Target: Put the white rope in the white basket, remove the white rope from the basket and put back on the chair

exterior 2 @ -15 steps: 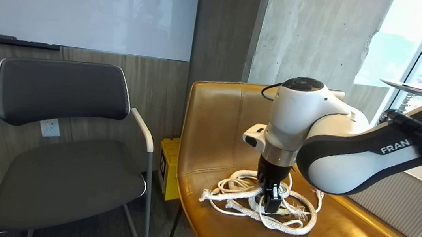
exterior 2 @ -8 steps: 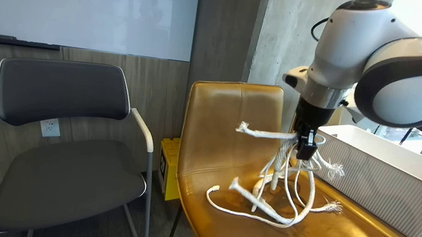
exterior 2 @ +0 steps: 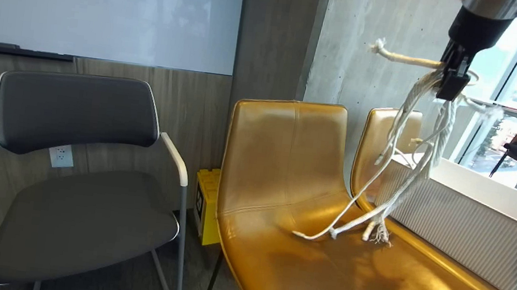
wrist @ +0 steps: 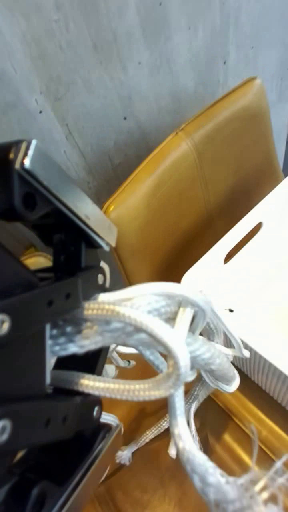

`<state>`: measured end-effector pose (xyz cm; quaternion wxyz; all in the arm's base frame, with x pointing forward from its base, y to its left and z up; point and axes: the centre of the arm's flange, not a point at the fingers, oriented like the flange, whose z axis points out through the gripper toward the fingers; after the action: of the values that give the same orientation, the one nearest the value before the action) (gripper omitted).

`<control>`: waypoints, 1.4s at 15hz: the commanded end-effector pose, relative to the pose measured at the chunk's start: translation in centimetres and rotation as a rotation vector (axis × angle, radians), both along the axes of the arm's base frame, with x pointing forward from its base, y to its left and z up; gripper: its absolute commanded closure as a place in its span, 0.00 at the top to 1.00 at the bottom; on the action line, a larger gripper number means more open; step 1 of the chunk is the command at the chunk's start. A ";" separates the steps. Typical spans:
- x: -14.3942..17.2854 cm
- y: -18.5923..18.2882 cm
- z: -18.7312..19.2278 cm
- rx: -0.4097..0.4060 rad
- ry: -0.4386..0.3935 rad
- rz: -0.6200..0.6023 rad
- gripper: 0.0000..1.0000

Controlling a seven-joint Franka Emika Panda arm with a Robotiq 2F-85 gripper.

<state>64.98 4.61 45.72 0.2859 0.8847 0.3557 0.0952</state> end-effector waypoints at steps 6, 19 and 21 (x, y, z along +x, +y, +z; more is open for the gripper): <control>-3.8 -14.4 20.3 -0.099 -0.138 -0.231 0.00; -5.9 -24.2 19.4 -0.113 -0.070 -0.346 0.00; -6.1 -25.0 16.4 -0.101 -0.035 -0.358 0.00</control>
<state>59.85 -19.45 65.31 0.3635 0.9104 0.1932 0.0427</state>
